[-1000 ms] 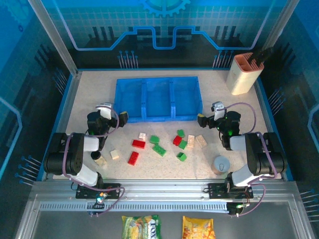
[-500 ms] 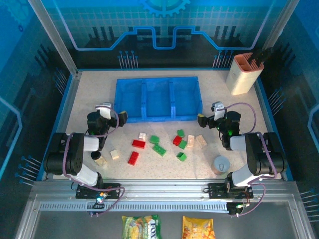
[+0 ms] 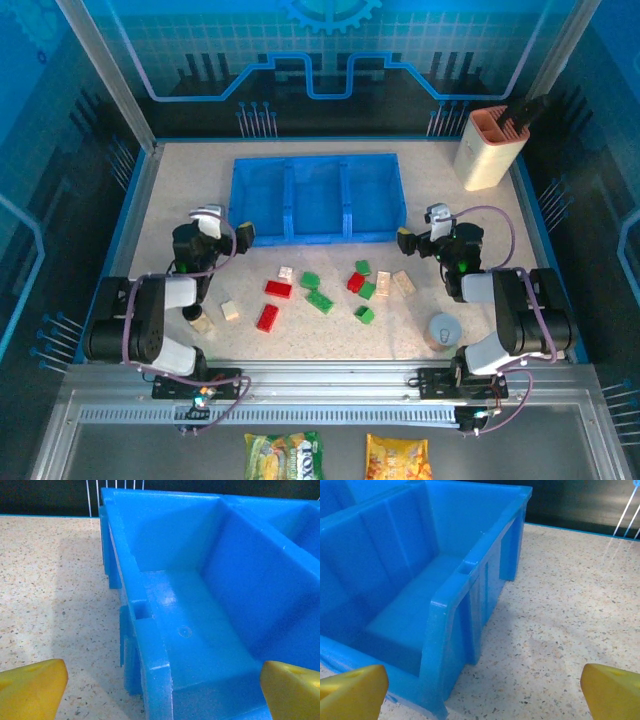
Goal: Sort the legos into containers by color
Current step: Pick up the lego from the center of the table.
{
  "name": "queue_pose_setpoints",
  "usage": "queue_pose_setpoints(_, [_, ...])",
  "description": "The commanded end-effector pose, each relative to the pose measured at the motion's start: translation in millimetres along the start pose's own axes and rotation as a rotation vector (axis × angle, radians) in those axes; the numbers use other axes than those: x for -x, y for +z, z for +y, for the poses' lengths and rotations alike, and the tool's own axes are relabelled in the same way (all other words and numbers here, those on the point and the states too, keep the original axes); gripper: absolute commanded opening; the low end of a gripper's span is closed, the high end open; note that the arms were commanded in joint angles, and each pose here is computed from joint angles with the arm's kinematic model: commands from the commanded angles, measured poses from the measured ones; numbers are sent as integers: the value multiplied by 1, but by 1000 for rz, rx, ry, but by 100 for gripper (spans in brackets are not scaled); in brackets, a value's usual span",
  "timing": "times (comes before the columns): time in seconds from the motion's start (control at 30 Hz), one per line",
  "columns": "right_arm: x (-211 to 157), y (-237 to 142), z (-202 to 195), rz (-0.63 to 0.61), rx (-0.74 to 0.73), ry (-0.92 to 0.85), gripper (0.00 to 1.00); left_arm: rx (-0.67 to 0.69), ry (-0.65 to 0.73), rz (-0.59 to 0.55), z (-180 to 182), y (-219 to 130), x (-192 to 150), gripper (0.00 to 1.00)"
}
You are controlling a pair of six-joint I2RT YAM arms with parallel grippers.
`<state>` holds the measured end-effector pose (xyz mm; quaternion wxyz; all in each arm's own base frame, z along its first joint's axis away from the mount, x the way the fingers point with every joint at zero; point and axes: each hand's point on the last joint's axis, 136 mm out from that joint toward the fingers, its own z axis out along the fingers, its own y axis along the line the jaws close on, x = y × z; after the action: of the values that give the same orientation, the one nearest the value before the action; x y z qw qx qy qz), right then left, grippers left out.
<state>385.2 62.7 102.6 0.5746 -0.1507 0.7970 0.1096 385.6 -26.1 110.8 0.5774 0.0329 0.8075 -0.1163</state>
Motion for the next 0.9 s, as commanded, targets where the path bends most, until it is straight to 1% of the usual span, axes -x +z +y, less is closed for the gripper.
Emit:
queue_pose_setpoints(0.0, [11,-6,0,-28,-22,-30,100,25,-24,-2,3,-5,11,99])
queue_pose_setpoints(0.13, [22,-11,3,-7,-12,-30,100,53,-35,13,4,-9,18,99])
queue_pose_setpoints(0.27, [33,-17,7,28,-20,-22,100,94,-80,33,5,-15,30,99])
queue_pose_setpoints(0.37, [35,-21,11,91,-38,31,100,129,-138,75,5,-22,37,99])
queue_pose_setpoints(0.43, [36,-23,16,149,-45,59,97,162,-201,104,7,-27,41,99])
queue_pose_setpoints(0.53, [29,-32,30,259,-55,75,97,194,-276,177,7,-36,41,99])
queue_pose_setpoints(0.73, [28,-59,59,373,-44,154,93,174,-380,302,-8,-54,51,99])
queue_pose_setpoints(0.87, [22,-78,71,461,-65,194,90,138,-408,395,-21,-64,61,99])
